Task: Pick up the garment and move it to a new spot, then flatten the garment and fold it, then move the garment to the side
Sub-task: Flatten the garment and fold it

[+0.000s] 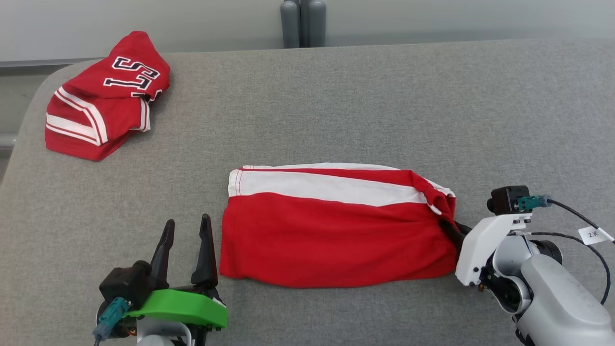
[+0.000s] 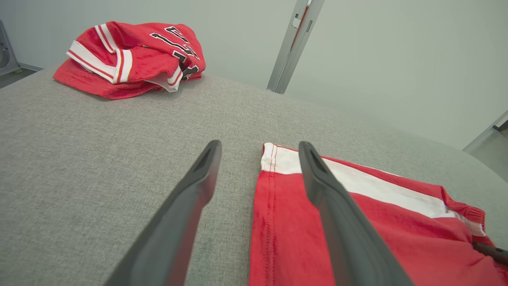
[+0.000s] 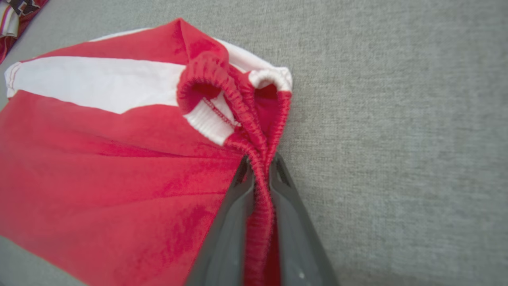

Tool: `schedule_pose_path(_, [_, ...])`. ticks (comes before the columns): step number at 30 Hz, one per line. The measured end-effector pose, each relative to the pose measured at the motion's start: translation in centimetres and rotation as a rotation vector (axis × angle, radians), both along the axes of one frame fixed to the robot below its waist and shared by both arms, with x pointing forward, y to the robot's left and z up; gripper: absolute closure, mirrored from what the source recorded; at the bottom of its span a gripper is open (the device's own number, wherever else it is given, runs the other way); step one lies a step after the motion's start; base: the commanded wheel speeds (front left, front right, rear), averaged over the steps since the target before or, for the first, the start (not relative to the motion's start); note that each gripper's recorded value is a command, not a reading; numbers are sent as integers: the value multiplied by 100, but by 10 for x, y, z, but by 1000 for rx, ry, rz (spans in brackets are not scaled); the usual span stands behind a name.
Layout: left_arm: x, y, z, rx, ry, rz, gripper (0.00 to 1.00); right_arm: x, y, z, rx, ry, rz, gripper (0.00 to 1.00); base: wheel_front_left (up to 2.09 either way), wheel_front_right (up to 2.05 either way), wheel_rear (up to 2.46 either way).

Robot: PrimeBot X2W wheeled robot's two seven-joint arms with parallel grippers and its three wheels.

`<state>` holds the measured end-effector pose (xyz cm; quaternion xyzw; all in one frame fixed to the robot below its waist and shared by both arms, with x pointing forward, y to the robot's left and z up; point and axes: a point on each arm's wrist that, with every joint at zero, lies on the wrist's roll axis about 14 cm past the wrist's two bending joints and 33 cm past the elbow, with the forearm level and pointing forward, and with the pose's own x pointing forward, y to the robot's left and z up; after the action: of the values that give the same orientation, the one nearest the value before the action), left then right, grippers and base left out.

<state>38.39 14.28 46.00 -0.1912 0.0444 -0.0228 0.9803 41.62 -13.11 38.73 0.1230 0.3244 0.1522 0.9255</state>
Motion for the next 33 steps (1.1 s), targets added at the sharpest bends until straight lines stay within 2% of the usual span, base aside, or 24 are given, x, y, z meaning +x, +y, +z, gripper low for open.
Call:
schedule_pose_path(5, [4, -7, 0, 1, -6, -23, 0, 3, -11, 10, -10, 1, 13, 100, 0, 0, 0])
schedule_pose_path(16, [11, -34, 1, -7, -16, -103, 0, 2, -113, 41, -176, 16, -70, 100, 0, 0, 0])
schedule_pose_path(20, [14, -41, 0, -10, -15, -125, 0, 1, -120, 49, -179, 12, -80, 100, 0, 0, 0])
schedule_pose_path(25, [14, -48, -2, -10, -11, -147, 0, 0, -91, 59, -77, 8, -46, 100, 0, 0, 0])
schedule_pose_path(30, [13, -51, 1, -9, -19, -158, 0, -3, -42, 80, 127, -3, 16, 100, 0, 0, 0])
schedule_pose_path(33, [12, -50, 3, -8, -23, -154, 0, -4, -20, 93, 210, -11, 56, 100, 0, 0, 0])
